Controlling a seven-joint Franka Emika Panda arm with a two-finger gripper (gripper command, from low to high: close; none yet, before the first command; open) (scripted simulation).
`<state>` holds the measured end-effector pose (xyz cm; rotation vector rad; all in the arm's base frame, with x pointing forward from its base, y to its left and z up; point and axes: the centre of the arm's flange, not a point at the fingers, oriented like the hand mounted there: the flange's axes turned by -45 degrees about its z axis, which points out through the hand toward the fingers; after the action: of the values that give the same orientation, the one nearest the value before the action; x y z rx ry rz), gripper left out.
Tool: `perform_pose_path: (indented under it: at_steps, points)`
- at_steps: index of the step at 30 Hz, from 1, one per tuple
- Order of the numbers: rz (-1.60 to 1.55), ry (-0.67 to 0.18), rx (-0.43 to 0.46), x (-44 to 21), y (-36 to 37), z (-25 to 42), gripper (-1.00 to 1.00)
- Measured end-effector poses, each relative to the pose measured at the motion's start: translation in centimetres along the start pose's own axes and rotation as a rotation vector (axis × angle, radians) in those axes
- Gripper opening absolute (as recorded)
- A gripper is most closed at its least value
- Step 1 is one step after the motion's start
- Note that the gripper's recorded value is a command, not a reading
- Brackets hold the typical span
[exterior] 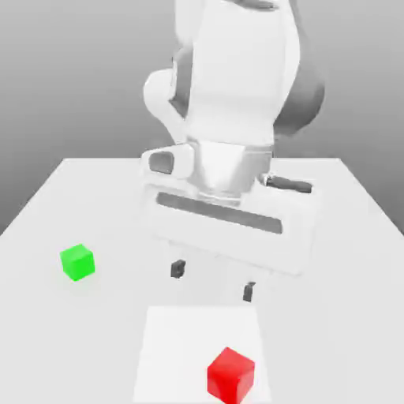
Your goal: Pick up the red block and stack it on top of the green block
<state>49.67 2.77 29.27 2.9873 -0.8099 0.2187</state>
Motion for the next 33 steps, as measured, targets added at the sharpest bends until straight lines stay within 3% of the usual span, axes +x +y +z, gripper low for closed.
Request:
perform_pose_path:
  at_steps: [4, 9, 10, 17, 22, 33]
  points:
    - [0.081, -0.115, -0.006, -2.7, -0.2, 6.3, 0.0]
    - [0.105, -0.145, -0.005, -4.1, -0.3, 12.9, 0.0]
    - [0.105, -0.146, -0.006, -4.3, -0.3, 13.8, -1.0]
    - [0.105, -0.145, -0.005, -4.3, -0.3, 13.8, -1.0]
    - [0.125, -0.144, -0.009, -3.4, 0.1, 8.5, -1.0]
    - [1.152, -0.114, -0.133, -1.6, 23.7, 6.0, -1.0]
